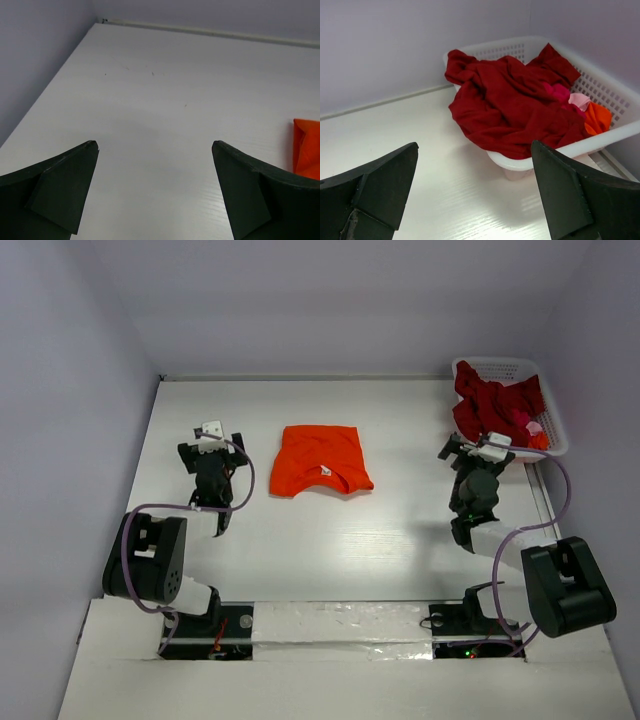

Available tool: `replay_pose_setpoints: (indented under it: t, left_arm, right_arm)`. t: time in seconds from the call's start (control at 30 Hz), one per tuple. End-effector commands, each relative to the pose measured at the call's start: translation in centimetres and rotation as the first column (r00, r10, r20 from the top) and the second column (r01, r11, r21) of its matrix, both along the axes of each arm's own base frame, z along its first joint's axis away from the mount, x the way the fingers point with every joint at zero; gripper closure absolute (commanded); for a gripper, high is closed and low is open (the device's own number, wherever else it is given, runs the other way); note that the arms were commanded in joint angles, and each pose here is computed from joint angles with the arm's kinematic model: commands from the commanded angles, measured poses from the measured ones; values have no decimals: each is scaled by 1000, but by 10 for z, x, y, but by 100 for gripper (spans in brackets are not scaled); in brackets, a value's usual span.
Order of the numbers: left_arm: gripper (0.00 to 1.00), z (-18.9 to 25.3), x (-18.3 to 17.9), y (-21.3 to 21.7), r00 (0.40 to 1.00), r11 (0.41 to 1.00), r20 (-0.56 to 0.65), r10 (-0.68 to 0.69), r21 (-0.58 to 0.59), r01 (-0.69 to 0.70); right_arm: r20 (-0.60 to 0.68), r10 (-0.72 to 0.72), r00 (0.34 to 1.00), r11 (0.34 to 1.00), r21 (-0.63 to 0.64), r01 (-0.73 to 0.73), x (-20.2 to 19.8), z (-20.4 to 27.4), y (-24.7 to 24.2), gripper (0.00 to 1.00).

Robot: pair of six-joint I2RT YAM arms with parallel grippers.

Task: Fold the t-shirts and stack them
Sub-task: Fold the tshirt

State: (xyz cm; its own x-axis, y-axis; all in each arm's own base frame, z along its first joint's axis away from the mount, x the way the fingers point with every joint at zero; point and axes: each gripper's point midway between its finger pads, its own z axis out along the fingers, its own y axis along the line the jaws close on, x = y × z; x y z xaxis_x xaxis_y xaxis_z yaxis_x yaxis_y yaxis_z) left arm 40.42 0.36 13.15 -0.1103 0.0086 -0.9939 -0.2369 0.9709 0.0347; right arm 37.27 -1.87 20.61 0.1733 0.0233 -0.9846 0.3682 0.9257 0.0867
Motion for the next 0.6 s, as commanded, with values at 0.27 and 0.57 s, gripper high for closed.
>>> replay_pose_setpoints:
  t: [0.27, 0.57]
  left_arm:
    - [1, 45, -45, 10, 932, 998, 358, -47, -20, 58]
    - [1, 43, -42, 3, 938, 997, 339, -71, -2, 77]
  right_arm:
    - [228, -113, 967, 990, 113, 89, -20, 44, -20, 0]
    - [235, -118, 965, 990, 109, 94, -23, 44, -22, 0]
